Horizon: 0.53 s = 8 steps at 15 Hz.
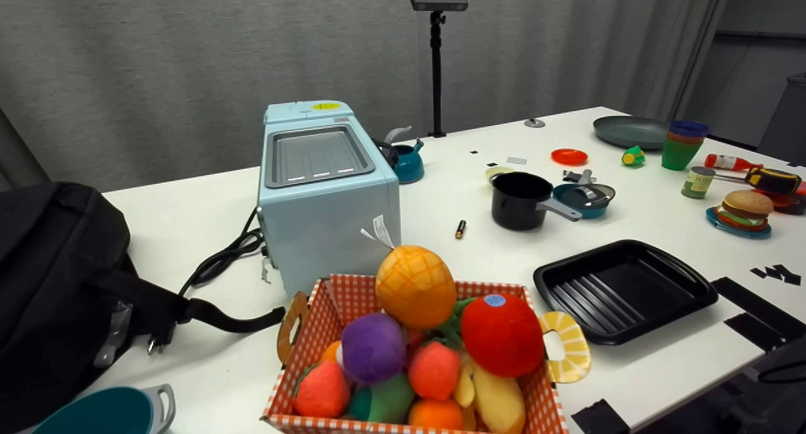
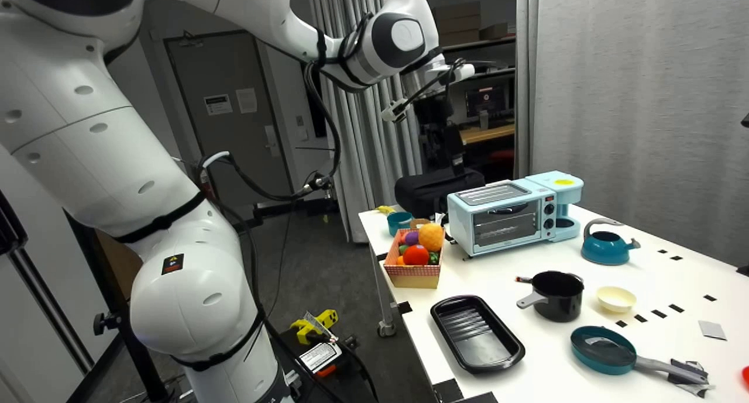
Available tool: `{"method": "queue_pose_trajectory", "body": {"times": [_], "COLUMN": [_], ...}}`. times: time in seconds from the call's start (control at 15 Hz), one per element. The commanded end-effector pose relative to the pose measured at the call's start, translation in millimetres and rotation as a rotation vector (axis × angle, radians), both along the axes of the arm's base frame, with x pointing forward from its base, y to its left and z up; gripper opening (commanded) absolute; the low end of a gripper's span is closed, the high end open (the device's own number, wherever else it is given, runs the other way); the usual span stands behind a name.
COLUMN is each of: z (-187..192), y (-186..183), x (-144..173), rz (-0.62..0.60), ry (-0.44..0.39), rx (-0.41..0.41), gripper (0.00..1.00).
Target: Pick up the lid and close the pot
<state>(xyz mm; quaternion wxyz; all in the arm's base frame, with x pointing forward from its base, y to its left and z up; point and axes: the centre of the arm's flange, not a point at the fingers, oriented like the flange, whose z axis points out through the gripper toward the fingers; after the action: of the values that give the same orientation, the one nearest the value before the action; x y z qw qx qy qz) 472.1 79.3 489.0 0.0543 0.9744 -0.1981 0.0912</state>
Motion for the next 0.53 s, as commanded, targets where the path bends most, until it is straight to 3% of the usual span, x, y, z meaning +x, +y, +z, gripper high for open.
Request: {"method": "queue_pose_trajectory", "body": {"times": [0.0,0.47], "z": [-27.3,-136.3], "y": [-28.5,-92.3], "x": [32.1,81.3], "rz": [-0.063,-0.170], "ry": [-0.011,-0.026], "rx": [-0.029,-0.162], "gripper": [1.00,1.00]}}
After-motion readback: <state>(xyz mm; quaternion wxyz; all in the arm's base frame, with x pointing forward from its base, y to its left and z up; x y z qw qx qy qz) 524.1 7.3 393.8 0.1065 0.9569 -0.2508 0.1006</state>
